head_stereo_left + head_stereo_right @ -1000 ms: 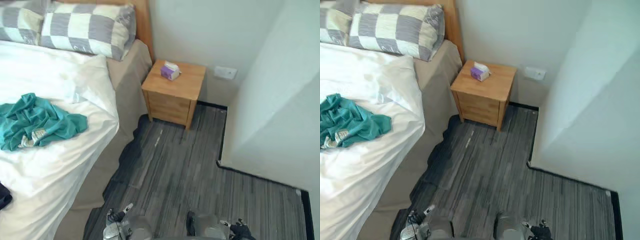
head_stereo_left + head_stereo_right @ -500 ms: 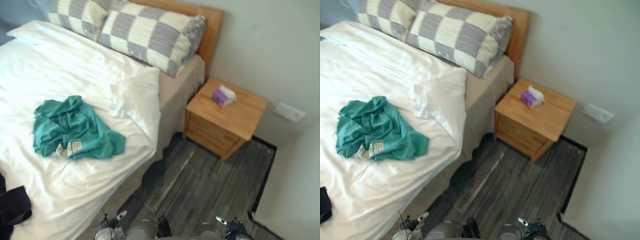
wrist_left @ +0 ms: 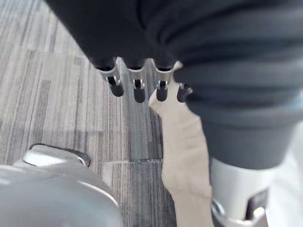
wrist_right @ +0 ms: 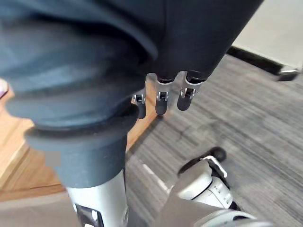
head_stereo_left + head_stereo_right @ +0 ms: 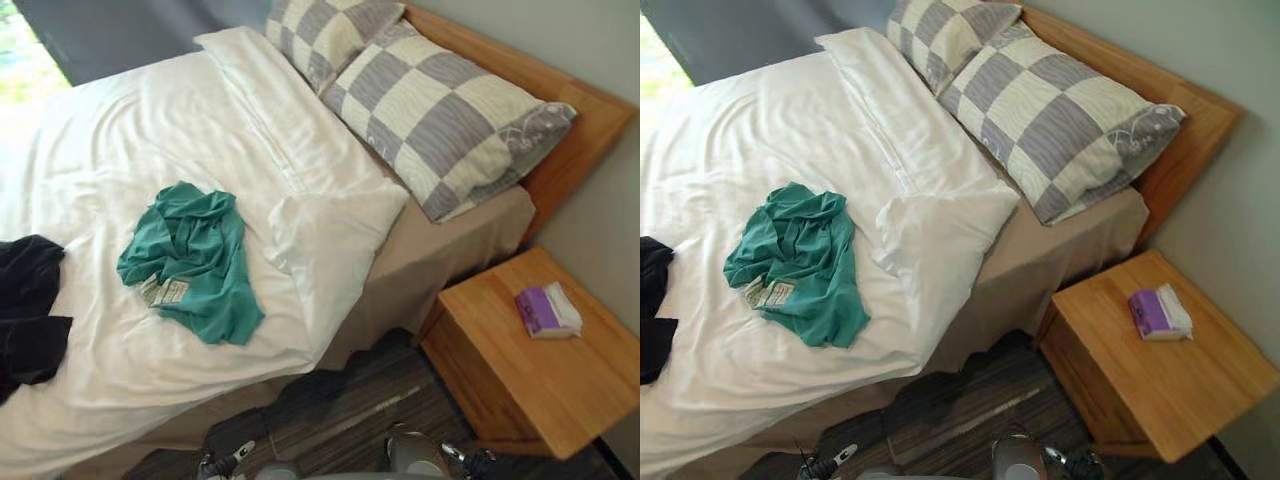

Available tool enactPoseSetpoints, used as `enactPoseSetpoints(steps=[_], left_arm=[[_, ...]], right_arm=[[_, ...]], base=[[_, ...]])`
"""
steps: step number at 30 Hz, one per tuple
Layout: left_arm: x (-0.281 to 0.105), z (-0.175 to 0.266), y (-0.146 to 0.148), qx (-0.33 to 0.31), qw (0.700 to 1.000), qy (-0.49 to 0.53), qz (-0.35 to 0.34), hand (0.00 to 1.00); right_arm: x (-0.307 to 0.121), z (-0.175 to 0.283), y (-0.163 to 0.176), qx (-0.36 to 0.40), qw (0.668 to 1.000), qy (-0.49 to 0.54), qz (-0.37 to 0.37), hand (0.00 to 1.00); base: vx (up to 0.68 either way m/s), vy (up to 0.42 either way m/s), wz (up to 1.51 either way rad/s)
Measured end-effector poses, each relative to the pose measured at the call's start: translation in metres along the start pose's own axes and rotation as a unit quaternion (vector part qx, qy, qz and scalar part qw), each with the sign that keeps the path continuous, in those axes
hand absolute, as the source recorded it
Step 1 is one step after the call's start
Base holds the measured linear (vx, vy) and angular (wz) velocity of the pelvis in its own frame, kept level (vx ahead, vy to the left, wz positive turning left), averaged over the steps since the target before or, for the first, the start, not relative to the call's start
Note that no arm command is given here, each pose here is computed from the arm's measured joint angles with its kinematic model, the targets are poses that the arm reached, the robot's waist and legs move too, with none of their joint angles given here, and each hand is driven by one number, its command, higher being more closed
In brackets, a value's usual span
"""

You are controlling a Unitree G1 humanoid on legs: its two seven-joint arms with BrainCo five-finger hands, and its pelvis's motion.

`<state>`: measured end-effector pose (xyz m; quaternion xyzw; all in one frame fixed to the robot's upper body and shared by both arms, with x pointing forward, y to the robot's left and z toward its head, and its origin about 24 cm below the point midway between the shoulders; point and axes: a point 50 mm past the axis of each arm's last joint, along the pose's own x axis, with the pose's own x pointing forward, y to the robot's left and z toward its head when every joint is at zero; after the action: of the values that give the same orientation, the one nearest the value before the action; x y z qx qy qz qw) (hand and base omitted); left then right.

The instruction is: Tidy the bed and pick cloth on bed and put in laundry

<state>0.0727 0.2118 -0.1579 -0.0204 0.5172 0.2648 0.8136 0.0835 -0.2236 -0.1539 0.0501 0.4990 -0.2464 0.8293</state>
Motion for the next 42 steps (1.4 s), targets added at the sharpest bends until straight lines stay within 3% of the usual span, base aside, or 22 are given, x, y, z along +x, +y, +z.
enactPoseSetpoints(steps=[3,7,12,15,18,20,22,26,30,33,42], left_arm=[[-0.001,0.000,-0.002,-0.001,1.000,-0.001,-0.001,0.00],[-0.001,-0.003,0.003,-0.008,1.000,0.006,0.009,0.00],[0.002,-0.003,0.007,0.045,0.999,0.010,0.006,0.00],[0.001,-0.012,0.007,0.066,0.997,0.027,0.003,0.00],[0.000,-0.018,0.009,0.110,0.993,0.033,-0.004,0.00],[0.000,-0.018,0.012,0.140,0.990,0.027,-0.008,0.00],[0.001,-0.015,0.014,0.155,0.988,0.021,-0.009,0.00],[0.003,-0.010,0.019,0.169,0.985,0.010,-0.012,0.00],[0.003,-0.008,0.014,0.178,0.984,0.002,-0.022,0.00],[0.002,-0.008,0.011,0.185,0.982,-0.001,-0.028,0.00],[0.006,0.020,-0.001,0.178,0.982,-0.057,-0.038,0.00]], right_arm=[[0.001,0.007,0.002,-0.034,0.999,-0.013,0.006,0.00],[0.000,0.000,0.001,-0.017,1.000,0.001,-0.004,0.00],[0.001,-0.006,-0.019,0.085,0.994,0.021,-0.061,0.00],[-0.001,0.014,-0.047,0.154,0.981,-0.023,-0.119,0.00],[-0.015,0.073,-0.103,0.167,0.953,-0.148,-0.207,0.00],[-0.037,0.134,-0.146,0.130,0.917,-0.255,-0.277,0.00],[-0.055,0.180,-0.160,0.117,0.888,-0.328,-0.301,0.00],[-0.084,0.259,-0.148,0.057,0.844,-0.446,-0.292,0.00],[-0.120,0.333,-0.106,-0.023,0.794,-0.552,-0.253,0.00],[-0.141,0.362,-0.083,-0.038,0.767,-0.598,-0.228,0.00],[-0.243,0.440,-0.035,-0.098,0.631,-0.743,-0.201,0.00]], base=[[-0.10,-0.297,0.78],[-0.13,-0.147,0.88],[-0.12,-0.009,0.82],[-0.06,0.126,0.27],[0.04,0.121,0.24],[0.06,0.102,0.16],[0.07,0.058,0.05],[0.01,0.000,0.08],[-0.01,0.002,0.15],[-0.04,0.002,0.17],[-0.03,-0.008,0.11]])
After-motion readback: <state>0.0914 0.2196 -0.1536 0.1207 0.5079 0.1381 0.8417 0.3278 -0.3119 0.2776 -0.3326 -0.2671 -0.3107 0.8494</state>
